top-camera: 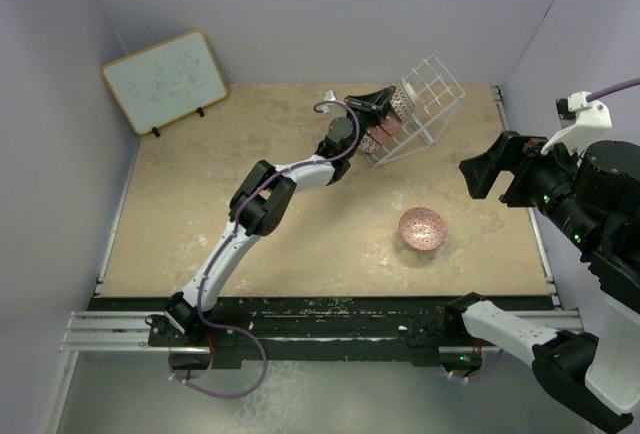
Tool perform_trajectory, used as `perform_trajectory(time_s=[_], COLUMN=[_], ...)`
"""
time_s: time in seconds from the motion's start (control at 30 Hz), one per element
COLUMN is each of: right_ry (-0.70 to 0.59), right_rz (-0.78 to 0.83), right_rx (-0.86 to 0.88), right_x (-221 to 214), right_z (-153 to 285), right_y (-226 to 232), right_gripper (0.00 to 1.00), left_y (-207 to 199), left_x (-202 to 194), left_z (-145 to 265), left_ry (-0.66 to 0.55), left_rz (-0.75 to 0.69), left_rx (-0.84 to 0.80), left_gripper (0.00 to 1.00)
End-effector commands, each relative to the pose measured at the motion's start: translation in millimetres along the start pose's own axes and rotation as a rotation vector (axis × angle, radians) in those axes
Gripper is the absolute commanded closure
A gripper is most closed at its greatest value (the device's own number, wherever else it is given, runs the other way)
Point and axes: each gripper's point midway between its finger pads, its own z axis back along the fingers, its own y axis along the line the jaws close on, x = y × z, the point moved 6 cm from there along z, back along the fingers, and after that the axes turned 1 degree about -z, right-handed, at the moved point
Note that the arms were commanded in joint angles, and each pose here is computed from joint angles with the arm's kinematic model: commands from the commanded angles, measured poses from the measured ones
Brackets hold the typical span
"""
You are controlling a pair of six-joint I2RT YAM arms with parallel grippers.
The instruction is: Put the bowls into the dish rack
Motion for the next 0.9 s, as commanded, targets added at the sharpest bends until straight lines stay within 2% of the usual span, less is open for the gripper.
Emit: perform_trajectory(time_s=[0.0,0.1,0.7,0.87], right_ry=[-0.021,-0.022,-0.019,-0.018], right_rz=[0.015,0.015,0.018,0.018], right_rx=[0.001,0.003,0.008,0.009], right_x=[5.2,5.6,4.1,3.4], right_z=[-3.2,-3.3,-3.2,-3.0], right_y=[1.1,1.4,1.5,1.4], right_gripper=[0.04,0.04,0.04,0.04], left_y=[-58.3,-59.9,-56.2,-57.1], left_x=[-3.6,-4.1,-3.0,-3.5], left_z=[-9.2,-8.9,-5.7,-5.8], left_ry=[0.001,0.002,0.007,0.019], left_rz=[0.059,0.058,0.014,0.011], left_rx=[-0.176,-0.17,0.008,0.036], left_gripper=[0.89,0.83,0.77,0.68])
